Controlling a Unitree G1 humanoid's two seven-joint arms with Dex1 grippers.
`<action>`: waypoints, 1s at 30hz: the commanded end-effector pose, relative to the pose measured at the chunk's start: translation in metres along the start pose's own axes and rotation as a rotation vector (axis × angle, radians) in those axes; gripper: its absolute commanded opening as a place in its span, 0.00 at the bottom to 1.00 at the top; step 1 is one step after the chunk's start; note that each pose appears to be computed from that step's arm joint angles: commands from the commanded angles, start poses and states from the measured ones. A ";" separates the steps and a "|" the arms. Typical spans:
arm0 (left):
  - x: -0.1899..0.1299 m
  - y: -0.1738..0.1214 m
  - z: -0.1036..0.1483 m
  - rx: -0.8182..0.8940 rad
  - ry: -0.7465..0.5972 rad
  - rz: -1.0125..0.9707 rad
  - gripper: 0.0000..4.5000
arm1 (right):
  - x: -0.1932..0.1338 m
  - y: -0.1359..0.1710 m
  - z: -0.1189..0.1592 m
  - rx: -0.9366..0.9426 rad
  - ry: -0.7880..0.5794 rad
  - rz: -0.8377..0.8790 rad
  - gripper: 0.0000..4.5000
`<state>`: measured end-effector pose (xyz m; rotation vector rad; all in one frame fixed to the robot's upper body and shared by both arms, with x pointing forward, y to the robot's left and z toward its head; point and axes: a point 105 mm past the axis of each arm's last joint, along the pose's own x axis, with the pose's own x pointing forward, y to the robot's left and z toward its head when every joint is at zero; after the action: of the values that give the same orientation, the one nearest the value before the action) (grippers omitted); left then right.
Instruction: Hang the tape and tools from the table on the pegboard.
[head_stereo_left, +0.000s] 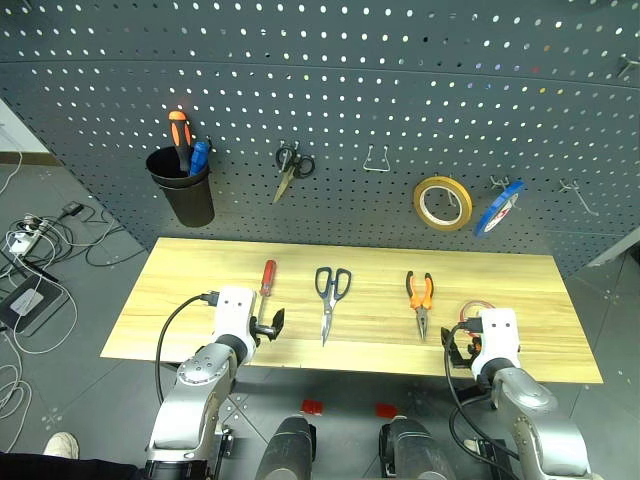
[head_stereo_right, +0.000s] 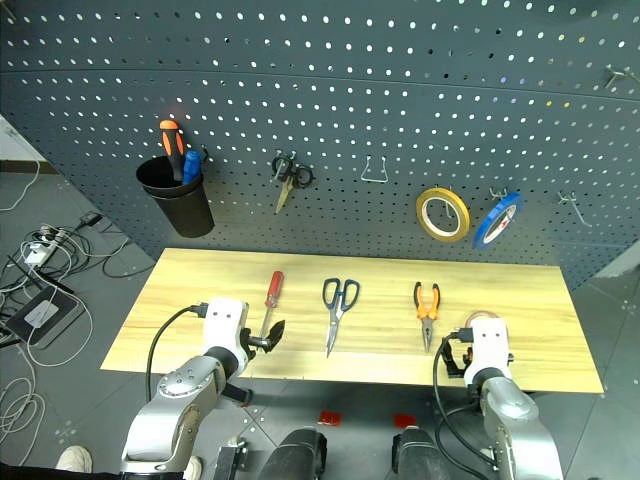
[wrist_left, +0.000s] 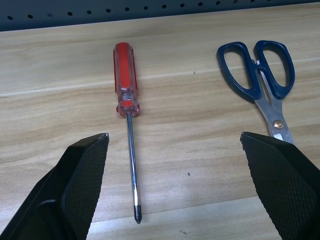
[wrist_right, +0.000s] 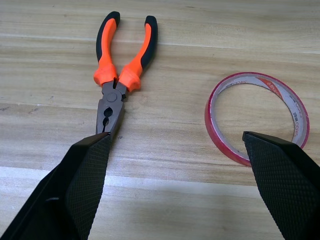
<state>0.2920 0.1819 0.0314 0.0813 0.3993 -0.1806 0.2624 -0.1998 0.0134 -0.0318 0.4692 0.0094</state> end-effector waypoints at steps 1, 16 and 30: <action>-0.004 -0.001 0.012 0.010 -0.045 -0.003 0.99 | -0.003 -0.003 0.006 0.015 -0.027 -0.006 1.00; -0.007 -0.001 0.010 -0.003 -0.056 0.009 0.99 | -0.007 -0.002 0.002 0.023 -0.017 -0.007 1.00; -0.005 -0.002 0.014 -0.005 -0.057 0.000 0.99 | 0.000 -0.009 0.010 0.005 -0.029 -0.009 1.00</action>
<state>0.2895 0.1794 0.0316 0.0685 0.3948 -0.1805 0.2661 -0.2060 0.0186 -0.0319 0.4531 0.0003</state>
